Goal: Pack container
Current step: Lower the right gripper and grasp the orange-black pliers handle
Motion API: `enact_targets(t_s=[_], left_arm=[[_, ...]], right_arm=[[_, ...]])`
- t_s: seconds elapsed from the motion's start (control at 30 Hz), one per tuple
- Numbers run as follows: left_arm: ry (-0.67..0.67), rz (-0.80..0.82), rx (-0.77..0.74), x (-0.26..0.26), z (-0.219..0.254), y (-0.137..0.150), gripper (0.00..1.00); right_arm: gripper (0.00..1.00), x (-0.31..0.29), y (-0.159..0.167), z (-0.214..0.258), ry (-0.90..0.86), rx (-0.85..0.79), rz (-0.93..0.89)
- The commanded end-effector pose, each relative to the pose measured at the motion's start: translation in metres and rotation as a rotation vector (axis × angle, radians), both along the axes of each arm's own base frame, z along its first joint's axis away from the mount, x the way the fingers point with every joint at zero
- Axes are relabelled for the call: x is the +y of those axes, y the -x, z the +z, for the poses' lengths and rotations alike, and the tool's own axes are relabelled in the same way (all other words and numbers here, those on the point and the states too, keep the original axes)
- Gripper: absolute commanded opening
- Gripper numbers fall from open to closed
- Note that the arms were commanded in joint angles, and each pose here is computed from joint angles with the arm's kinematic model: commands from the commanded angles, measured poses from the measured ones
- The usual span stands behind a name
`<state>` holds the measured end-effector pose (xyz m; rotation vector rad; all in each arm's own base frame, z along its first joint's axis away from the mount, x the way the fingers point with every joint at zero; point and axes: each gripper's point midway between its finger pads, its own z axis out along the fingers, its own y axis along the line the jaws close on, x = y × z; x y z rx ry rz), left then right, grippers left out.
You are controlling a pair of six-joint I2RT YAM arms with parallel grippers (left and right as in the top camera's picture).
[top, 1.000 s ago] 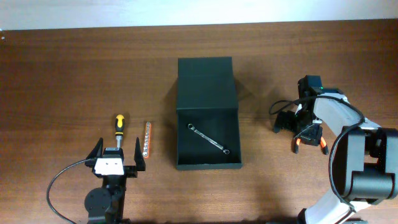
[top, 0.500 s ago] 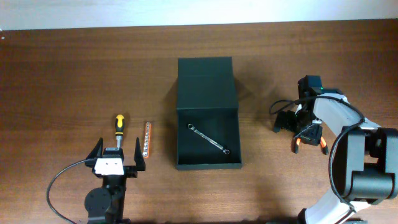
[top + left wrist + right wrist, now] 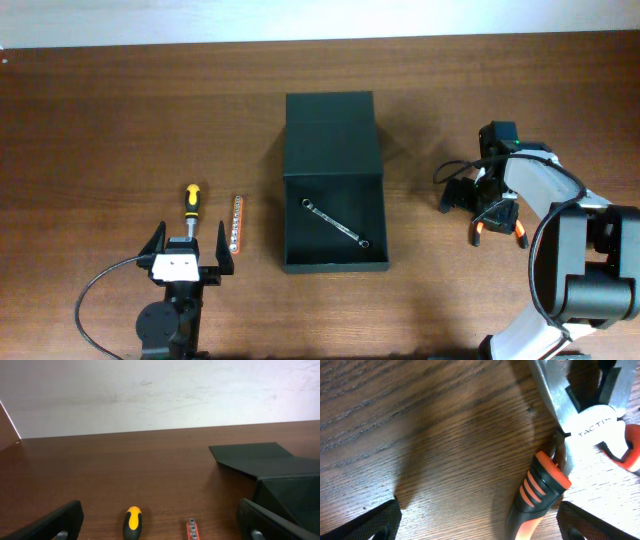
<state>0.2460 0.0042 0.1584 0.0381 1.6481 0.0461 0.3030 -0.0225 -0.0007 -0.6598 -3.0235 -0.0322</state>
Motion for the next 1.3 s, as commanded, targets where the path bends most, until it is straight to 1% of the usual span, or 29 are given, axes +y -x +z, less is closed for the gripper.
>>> enact_targets(t_s=[0.0,0.03,0.1,0.17,0.2,0.23,0.47,0.63,0.77,0.8,1.0,1.17,1.27], left_arm=[[0.002,0.008,0.000,0.0016,-0.0015,0.0002,0.99],[0.002,0.008,0.000,0.0016,-0.0015,0.0002,0.99],[0.002,0.008,0.000,0.0016,-0.0015,0.0002,0.99],[0.002,0.008,0.000,0.0016,-0.0015,0.0002,0.99],[0.002,0.008,0.000,0.0016,-0.0015,0.0002,0.99],[0.002,0.008,0.000,0.0016,-0.0015,0.0002,0.99],[0.002,0.008,0.000,0.0016,-0.0015,0.0002,0.99],[0.002,0.008,0.000,0.0016,-0.0015,0.0002,0.99],[0.002,0.008,0.000,0.0016,-0.0015,0.0002,0.99],[0.002,0.008,0.000,0.0016,-0.0015,0.0002,0.99],[0.002,0.008,0.000,0.0016,-0.0015,0.0002,0.99],[0.002,0.008,0.000,0.0016,-0.0015,0.0002,0.99],[0.002,0.008,0.000,0.0016,-0.0015,0.0002,0.99]], right_arm=[[0.95,-0.0008,0.0028,-0.0033,0.012,0.012,-0.005],[0.93,-0.0008,0.0028,-0.0033,0.012,0.012,-0.005],[0.87,-0.0008,0.0029,-0.0033,0.012,0.012,-0.005],[0.79,-0.0008,0.0028,-0.0033,0.012,0.012,-0.005],[0.72,-0.0008,0.0027,-0.0033,0.012,0.011,-0.005],[0.69,-0.0008,0.0028,-0.0033,0.012,0.012,-0.005],[0.52,-0.0009,0.0025,-0.0033,0.013,0.010,-0.005],[0.41,-0.0010,0.0011,-0.0034,0.013,0.004,-0.005],[0.29,-0.0010,0.0011,-0.0034,0.013,0.004,-0.005],[0.27,-0.0010,0.0011,-0.0034,0.013,0.004,-0.005],[0.25,-0.0010,0.0011,-0.0034,0.013,0.004,-0.005],[0.15,-0.0010,0.0011,-0.0034,0.013,0.005,-0.005],[0.14,-0.0008,0.0012,-0.0034,0.012,0.005,-0.005]])
